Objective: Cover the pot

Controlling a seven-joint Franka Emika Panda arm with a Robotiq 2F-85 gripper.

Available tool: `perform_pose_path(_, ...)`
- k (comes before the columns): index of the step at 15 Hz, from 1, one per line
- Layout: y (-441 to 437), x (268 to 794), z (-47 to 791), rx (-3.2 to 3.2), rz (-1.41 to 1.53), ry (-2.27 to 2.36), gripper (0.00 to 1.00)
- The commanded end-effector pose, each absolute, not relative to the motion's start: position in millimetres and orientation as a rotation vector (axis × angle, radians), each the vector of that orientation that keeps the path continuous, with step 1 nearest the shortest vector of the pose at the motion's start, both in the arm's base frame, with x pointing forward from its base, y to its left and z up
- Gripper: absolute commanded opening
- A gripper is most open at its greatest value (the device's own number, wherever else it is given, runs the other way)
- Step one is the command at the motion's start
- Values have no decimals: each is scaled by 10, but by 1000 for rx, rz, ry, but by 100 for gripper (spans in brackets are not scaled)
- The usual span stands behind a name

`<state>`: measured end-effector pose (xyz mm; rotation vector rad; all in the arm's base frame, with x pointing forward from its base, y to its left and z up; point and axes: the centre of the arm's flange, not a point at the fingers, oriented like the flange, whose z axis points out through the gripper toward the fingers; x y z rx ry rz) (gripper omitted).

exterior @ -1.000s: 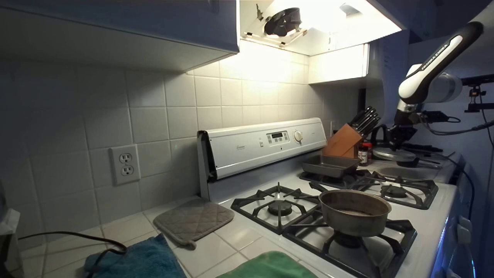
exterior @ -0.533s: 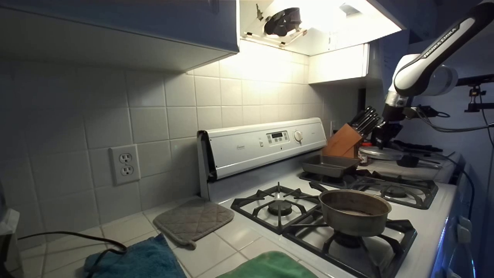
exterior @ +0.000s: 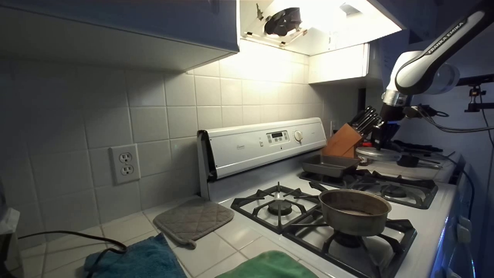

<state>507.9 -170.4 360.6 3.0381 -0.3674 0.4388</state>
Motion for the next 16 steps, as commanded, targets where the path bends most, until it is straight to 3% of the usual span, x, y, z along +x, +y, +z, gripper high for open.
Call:
perform_pose_path(1,-1705,5079,3606,3038,439,-367,25)
perform_pose_path(7,-1706,5078,3605,3038,439,-368,25)
perform_pose_path(8,-1706,5078,3605,3038,439,-368,6)
perform_pose_path(16,-488,6184,4099,3013,526,268,6)
